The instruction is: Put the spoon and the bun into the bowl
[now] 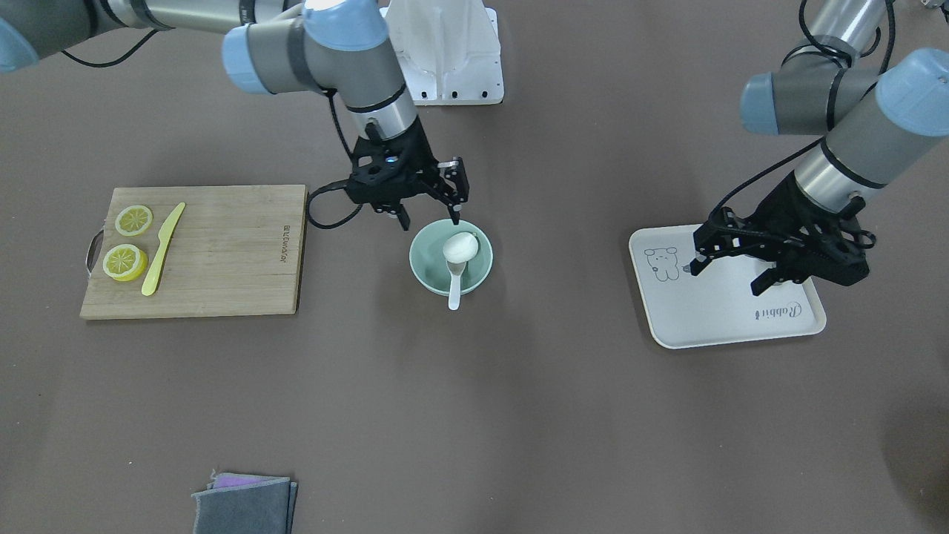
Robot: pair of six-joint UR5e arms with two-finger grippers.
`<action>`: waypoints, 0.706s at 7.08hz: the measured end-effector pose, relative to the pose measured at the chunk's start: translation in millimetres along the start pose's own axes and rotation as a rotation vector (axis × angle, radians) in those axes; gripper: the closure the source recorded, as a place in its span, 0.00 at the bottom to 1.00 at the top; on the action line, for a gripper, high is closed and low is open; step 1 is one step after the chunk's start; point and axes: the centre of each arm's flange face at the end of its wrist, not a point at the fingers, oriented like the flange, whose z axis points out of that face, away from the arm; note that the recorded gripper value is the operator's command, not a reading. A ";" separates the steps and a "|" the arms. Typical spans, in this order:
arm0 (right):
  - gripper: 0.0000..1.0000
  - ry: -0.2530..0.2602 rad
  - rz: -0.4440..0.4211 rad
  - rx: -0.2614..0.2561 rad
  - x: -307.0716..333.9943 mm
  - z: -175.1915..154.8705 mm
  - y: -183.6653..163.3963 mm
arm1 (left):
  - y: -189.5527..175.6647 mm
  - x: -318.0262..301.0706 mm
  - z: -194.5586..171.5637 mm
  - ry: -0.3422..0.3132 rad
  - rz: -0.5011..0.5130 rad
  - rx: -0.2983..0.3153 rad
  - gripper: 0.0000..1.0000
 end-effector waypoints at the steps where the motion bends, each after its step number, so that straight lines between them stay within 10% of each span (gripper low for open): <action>1: 0.00 0.043 -0.060 -0.020 77.1 -23.3 -24.6 | 13.4 -41.1 -21.1 -0.054 0.058 -0.017 0.01; 5: 0.00 0.141 -0.303 -0.116 414.6 -125.0 -104.0 | 110.8 -169.6 -77.9 -0.176 0.125 -0.120 0.01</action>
